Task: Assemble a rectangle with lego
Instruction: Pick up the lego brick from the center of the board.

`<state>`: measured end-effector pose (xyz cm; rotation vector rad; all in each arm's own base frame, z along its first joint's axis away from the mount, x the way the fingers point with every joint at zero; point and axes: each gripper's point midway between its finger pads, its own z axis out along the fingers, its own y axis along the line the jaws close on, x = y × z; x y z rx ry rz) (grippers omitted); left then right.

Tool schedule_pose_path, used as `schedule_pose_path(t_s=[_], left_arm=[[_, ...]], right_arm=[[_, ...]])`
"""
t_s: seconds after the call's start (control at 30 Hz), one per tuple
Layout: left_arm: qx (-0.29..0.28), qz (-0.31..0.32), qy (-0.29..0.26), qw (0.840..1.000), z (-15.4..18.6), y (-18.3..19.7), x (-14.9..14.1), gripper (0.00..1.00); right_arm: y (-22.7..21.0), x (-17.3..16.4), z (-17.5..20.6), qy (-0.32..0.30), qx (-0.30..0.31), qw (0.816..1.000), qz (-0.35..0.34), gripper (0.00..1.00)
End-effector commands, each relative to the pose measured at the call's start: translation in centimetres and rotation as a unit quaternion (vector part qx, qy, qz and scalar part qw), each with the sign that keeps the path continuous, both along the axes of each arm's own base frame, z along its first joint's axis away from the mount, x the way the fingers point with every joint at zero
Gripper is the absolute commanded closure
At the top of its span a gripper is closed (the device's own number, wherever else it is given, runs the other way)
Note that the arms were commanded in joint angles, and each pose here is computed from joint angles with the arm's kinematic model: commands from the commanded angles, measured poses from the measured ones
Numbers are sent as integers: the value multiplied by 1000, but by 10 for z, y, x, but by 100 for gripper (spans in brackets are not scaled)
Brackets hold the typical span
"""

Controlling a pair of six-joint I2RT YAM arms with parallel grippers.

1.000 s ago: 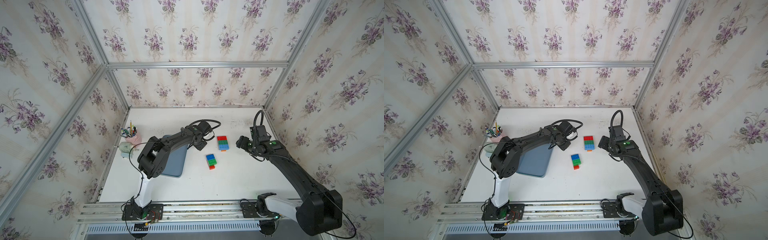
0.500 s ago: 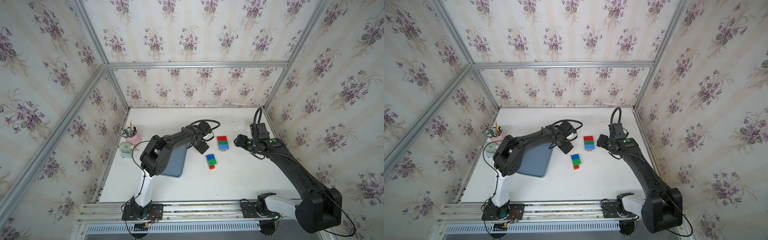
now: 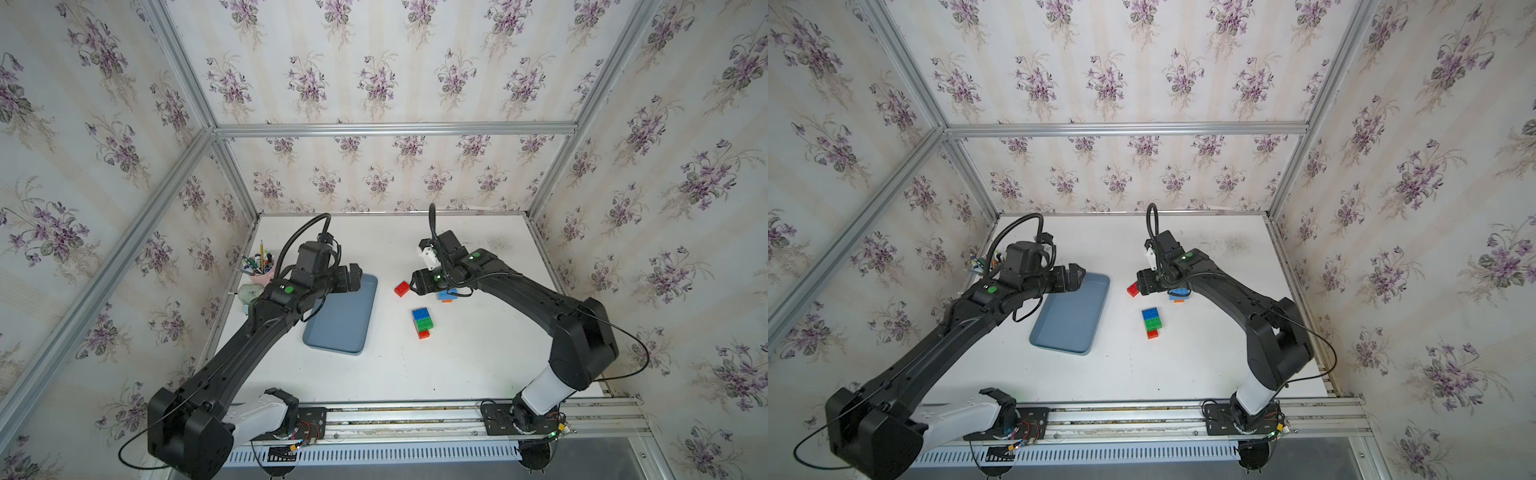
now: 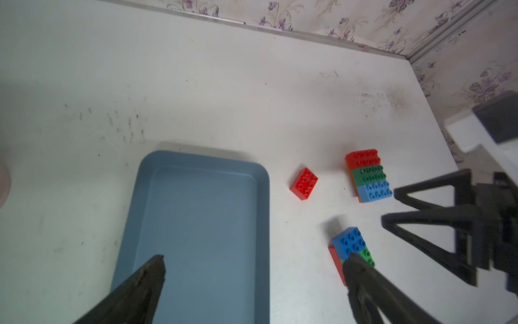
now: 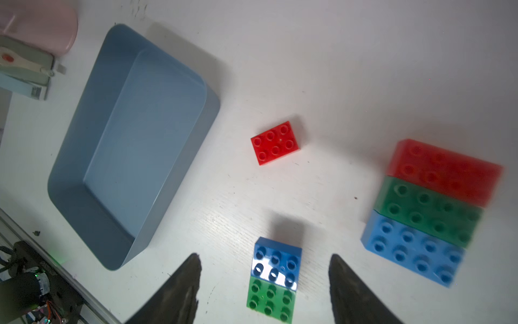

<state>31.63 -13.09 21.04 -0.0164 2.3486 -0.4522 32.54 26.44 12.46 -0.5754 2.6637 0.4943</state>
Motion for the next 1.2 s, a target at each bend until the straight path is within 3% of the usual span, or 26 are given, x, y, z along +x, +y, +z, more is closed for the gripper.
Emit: schedule_pose_path(t_s=[0.0,0.23,0.47,0.8,1.17], left_arm=[[-32,-7,14,999,-3,-2,-16,0],[-51,-21,55,997,-15,-10,-27,0],[-66,-30,68,995,-20,-18,-26,0],[-62,-30,75,995,-22,-19,-22,0],[-60,-28,87,994,-26,-19,-23,0]], right_arm=[[8,5,-27,-5,-55,996,71,27],[17,18,-80,2,-111,984,142,26],[34,36,-77,-51,-102,980,164,24],[40,46,-97,-47,-126,976,174,25],[42,59,-92,-82,-123,978,147,36]])
